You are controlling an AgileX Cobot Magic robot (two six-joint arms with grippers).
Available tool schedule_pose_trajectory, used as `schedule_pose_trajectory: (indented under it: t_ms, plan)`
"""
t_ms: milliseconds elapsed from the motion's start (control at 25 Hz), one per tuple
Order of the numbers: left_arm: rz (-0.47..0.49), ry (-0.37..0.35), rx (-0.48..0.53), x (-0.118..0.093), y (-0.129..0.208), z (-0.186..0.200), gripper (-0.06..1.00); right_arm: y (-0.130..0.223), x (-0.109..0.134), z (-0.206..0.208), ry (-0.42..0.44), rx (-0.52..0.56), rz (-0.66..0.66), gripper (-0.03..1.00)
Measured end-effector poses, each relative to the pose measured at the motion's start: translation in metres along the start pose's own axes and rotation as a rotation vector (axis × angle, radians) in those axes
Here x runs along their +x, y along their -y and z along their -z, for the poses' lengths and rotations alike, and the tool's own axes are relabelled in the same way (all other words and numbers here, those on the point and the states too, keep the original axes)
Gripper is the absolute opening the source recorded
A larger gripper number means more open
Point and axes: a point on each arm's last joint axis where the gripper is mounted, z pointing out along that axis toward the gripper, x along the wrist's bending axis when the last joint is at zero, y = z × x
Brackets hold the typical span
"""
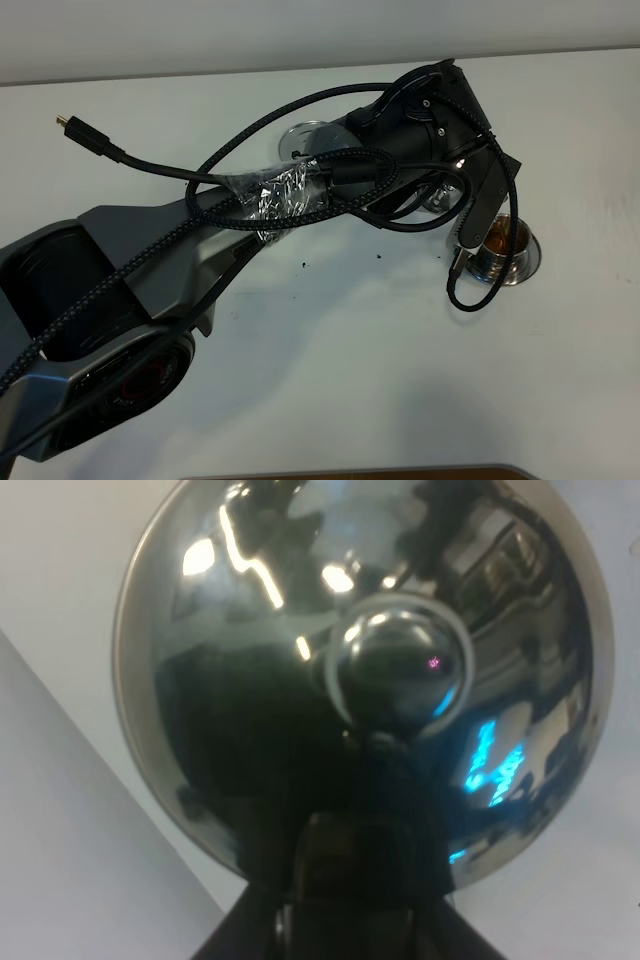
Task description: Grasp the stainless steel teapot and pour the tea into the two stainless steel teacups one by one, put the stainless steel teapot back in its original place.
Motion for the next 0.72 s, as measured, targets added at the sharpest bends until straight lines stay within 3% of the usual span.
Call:
schedule_pose_trajectory:
  t_ms: [720]
  plan:
    - [-0.06,-0.03,-0.001,0.0027,-0.0001,0.0001,0.26,0.0,0.0,0.0,0.0,0.0,0.0,0.38]
